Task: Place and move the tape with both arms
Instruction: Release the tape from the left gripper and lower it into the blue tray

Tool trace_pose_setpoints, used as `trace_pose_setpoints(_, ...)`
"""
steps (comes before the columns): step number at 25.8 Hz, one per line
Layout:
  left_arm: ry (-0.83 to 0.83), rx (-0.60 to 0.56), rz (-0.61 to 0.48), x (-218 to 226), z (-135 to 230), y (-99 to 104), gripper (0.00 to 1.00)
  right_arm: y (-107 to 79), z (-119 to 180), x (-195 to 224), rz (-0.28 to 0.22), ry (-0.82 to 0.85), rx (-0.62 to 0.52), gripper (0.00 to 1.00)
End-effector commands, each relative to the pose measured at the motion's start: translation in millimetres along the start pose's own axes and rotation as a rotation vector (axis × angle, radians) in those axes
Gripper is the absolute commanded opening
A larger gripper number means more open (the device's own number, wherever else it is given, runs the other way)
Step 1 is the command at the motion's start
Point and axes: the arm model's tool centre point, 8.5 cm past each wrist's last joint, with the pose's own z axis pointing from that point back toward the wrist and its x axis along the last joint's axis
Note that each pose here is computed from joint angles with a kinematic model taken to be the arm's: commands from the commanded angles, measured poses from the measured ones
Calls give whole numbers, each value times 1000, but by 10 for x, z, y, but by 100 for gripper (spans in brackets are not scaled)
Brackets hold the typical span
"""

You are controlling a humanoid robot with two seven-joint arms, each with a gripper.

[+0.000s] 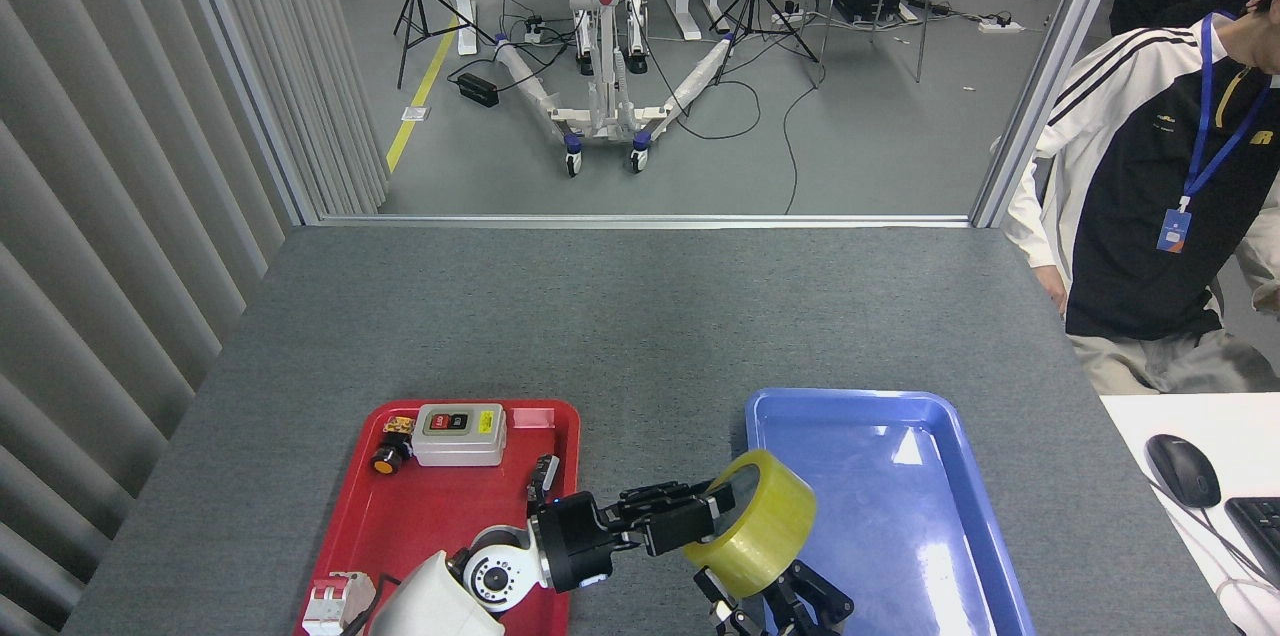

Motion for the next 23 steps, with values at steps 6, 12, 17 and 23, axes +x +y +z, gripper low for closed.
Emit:
trace_pose_setpoints(6,101,194,-28,-233,555,474,100,33,71,105,1,-28,20,0)
trace_pose_setpoints(12,262,353,-35,-486,1399,724,100,61,166,-190,80,99,252,0)
trace_pose_setpoints(17,511,353,-204,-705,2076,879,100,26,260,-468,59,276,460,0)
trace_pose_setpoints(23,934,340,-530,-703,2460,1104,100,-125,406,-827,96,364,544,0)
